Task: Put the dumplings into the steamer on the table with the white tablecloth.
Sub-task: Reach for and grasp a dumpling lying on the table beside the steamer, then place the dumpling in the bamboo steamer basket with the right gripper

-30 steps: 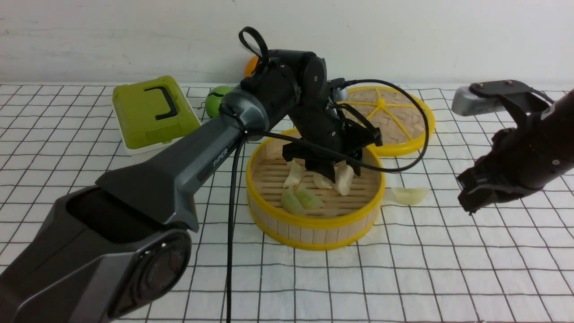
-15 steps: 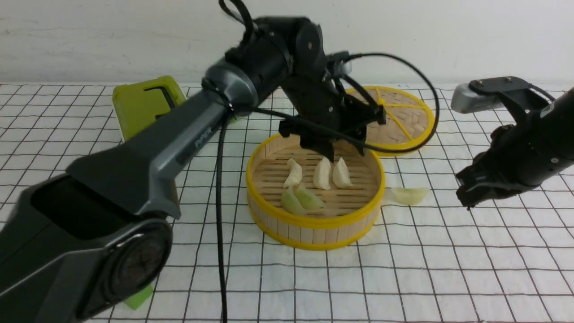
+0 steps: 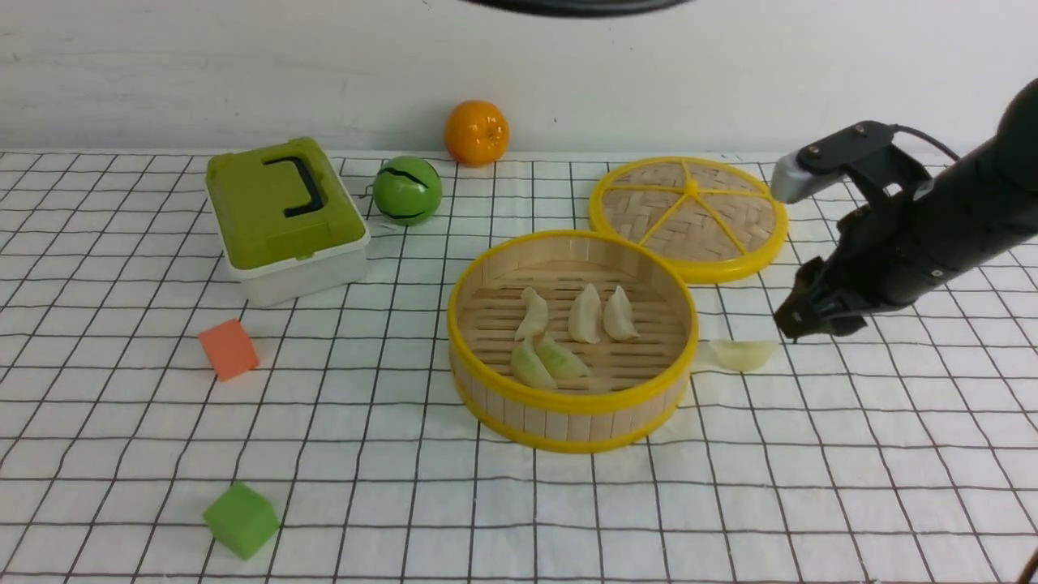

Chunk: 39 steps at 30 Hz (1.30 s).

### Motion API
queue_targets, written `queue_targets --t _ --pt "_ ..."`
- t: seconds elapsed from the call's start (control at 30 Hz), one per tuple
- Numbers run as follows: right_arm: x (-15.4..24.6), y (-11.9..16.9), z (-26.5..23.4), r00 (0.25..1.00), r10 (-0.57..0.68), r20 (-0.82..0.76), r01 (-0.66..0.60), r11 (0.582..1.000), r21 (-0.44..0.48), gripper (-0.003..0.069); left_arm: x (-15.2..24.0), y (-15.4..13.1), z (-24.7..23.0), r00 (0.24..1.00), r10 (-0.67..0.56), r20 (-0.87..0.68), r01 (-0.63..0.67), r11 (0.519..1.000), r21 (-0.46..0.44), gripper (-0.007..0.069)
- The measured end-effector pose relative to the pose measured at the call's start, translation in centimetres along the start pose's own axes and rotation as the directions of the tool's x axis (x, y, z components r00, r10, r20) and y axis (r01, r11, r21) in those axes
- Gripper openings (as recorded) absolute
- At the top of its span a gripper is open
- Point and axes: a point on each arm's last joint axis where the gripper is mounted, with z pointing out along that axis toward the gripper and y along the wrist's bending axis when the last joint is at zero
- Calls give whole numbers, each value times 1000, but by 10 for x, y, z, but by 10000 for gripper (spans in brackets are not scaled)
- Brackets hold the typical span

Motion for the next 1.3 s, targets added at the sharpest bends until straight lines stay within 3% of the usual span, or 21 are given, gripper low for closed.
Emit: queue_targets --t 0.1,0.2,0.33,0.53,0.7,1.03,1.2,1.3 --pt "-8 -12 27 997 -75 -15 75 997 23 531 34 12 -38 999 25 -34 -27 998 -62 1" --pt "-12 -21 47 992 -125 -30 126 991 33 545 74 20 -49 993 30 -113 -41 994 -97 -13" --pt "-14 -30 83 982 -182 -60 183 983 22 521 147 31 -65 977 38 -211 -62 992 -111 -13" --pt "-14 -20 108 966 -247 -73 247 969 -10 421 204 38 -58 947 21 -322 -64 990 -122 -13" --pt "-9 -20 119 962 -255 -101 254 967 -19 290 223 41 -42 920 27 -392 -87 987 -135 -13" --pt "-8 -17 105 978 -139 -156 137 990 -26 286 233 43 -33 912 11 -411 -84 984 -160 -13" --pt "-29 -13 57 998 18 -63 -16 999 39 286 232 49 -36 924 -66 -377 -35 967 -253 -13" --pt "-38 -7 32 993 117 -2 -117 993 16 286 235 54 -42 935 -116 -335 6 950 -312 -13"
